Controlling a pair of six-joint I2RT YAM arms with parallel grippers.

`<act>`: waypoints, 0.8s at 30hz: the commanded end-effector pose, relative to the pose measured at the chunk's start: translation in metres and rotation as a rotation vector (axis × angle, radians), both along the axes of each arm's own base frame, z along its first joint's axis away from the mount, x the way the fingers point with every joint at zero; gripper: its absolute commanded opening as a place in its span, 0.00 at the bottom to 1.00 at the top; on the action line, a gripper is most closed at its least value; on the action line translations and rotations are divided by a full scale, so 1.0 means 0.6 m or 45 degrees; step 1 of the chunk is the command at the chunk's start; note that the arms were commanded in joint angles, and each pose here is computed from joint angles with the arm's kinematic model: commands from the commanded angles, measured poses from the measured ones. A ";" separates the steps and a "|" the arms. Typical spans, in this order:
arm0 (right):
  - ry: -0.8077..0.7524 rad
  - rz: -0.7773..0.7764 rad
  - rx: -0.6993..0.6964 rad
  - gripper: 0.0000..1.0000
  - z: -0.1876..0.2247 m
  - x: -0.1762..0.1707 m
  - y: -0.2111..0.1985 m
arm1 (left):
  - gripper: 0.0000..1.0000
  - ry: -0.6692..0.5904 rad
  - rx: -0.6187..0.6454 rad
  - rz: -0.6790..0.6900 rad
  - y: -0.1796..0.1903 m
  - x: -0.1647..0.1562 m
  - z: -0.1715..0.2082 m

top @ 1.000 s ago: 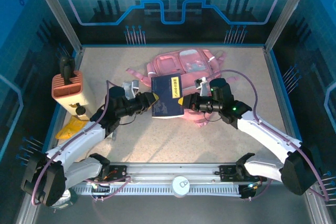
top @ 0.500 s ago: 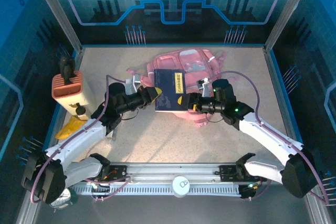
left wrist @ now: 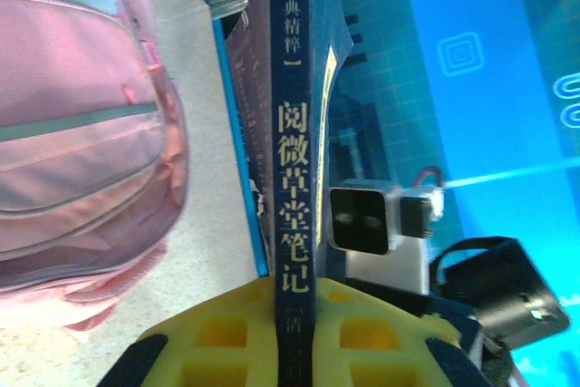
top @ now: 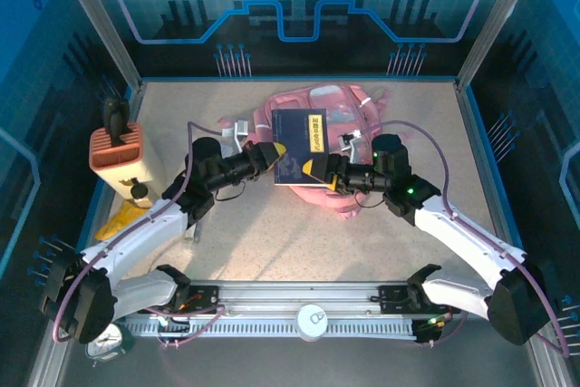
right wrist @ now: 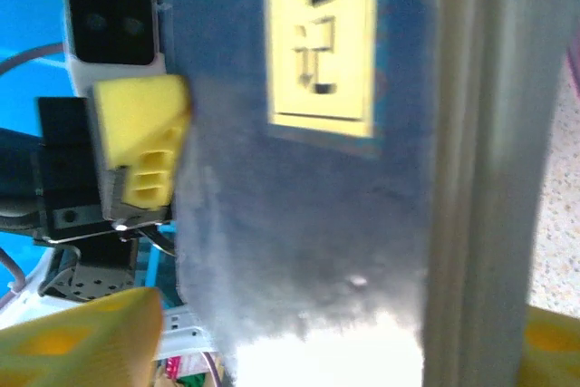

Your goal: Pack the student bag

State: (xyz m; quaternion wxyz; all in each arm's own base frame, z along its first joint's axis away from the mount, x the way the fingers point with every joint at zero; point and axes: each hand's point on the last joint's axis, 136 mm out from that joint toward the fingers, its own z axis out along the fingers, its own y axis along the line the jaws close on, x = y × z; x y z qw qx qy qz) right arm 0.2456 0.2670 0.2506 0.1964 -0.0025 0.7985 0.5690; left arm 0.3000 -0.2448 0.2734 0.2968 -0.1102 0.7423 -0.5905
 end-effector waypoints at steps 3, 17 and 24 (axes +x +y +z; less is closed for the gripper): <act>-0.058 -0.027 -0.014 0.56 0.016 -0.002 -0.016 | 0.00 -0.057 0.146 0.058 0.013 0.007 0.004; -0.118 -0.110 -0.199 0.00 -0.008 0.010 -0.058 | 0.14 -0.050 0.412 0.022 -0.002 -0.005 -0.028; -0.108 -0.196 -0.351 0.00 -0.039 0.001 -0.114 | 0.43 -0.125 0.698 -0.062 -0.003 -0.009 -0.070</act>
